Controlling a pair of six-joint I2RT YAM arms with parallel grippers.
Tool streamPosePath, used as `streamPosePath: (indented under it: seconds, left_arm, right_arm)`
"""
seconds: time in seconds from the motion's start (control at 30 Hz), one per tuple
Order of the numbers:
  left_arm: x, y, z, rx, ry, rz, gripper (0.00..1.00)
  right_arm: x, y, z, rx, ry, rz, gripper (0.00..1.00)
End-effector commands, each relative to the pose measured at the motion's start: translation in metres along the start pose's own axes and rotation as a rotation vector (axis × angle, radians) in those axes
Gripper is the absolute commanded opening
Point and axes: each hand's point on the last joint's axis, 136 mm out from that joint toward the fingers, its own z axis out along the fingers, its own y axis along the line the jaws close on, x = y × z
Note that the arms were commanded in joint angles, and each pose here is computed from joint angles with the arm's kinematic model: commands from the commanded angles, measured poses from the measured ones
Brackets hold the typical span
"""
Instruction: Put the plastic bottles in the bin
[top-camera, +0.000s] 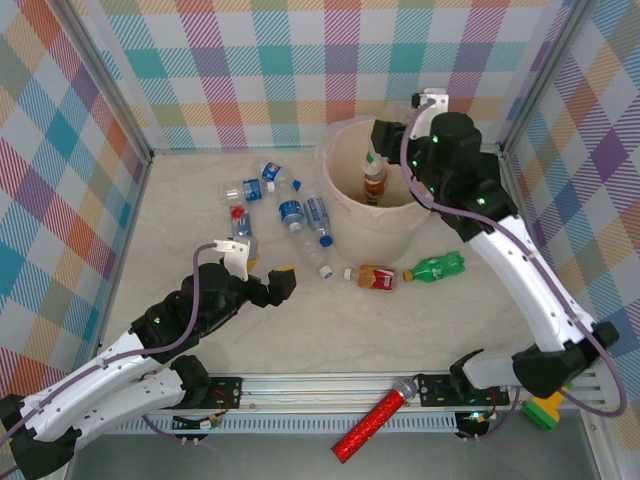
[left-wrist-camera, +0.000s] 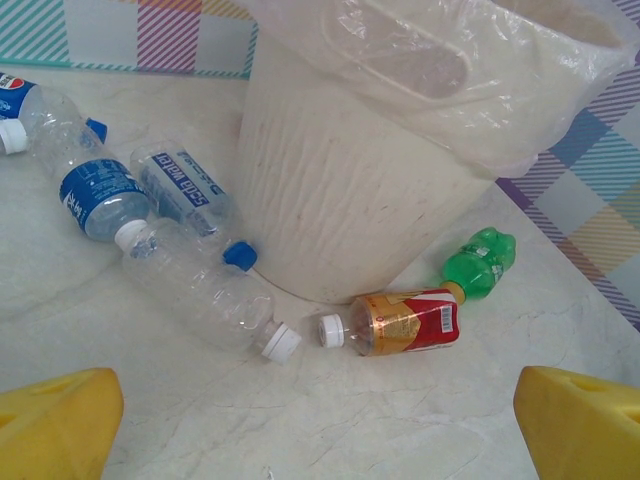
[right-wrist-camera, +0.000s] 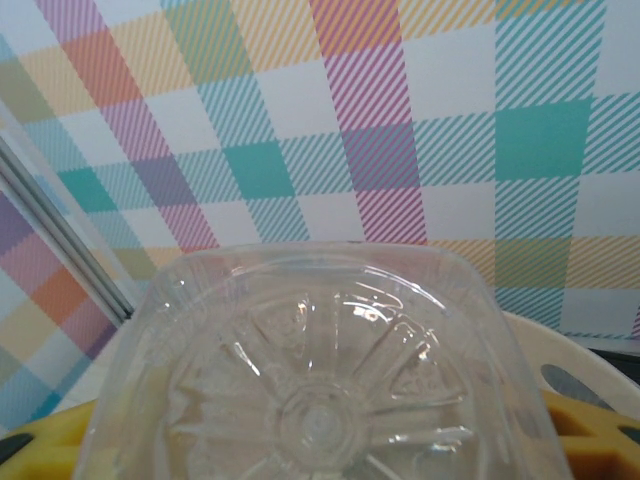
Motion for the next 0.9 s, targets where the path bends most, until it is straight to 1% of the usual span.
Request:
streamPosePath:
  seconds: [0.0,0.1,0.17,0.37,0.4,0.5,0.63,0.67,0.7,0.77,0.87]
  left_arm:
    - [0.008,0.001,0.002,-0.003,0.016,-0.007,1.00]
    - [0.008,0.001,0.002,-0.003,0.015,-0.013,0.99]
    - [0.007,0.002,0.001,-0.004,0.009,-0.014,1.00]
    - [0.010,0.006,0.000,-0.020,0.012,-0.012,1.00]
    - [0.010,0.006,0.000,-0.020,0.012,-0.010,1.00]
    - [0.012,0.007,0.001,-0.027,0.015,-0.007,1.00]
    - [0.013,0.008,0.003,-0.035,0.017,-0.007,1.00]
    - [0.013,0.009,0.003,-0.037,0.016,-0.007,1.00]
    - [0.013,0.009,0.004,-0.040,0.018,-0.006,1.00]
    - [0.014,0.010,0.006,-0.045,0.022,-0.006,1.00]
    - [0.017,0.012,0.008,-0.061,0.034,-0.007,0.99]
  right_arm:
    - [-0.008,0.006,0.021,-0.005,-0.028,-0.054,0.54]
    - [0.013,0.009,0.044,-0.014,0.030,-0.087,0.52]
    - [0.028,0.012,0.058,-0.031,0.069,-0.110,0.52]
    - [0.069,0.015,0.082,-0.060,0.179,-0.152,0.52]
    - [0.074,0.015,0.083,-0.061,0.189,-0.157,0.57]
    - [0.080,0.017,0.084,-0.069,0.205,-0.172,0.65]
    - [0.077,0.018,0.078,-0.070,0.203,-0.175,0.76]
    - [0.075,0.018,0.076,-0.070,0.200,-0.171,0.82]
    - [0.073,0.018,0.074,-0.072,0.199,-0.171,0.90]
    - [0.070,0.019,0.070,-0.078,0.197,-0.167,1.00]
    - [0.066,0.020,0.063,-0.081,0.194,-0.159,0.99]
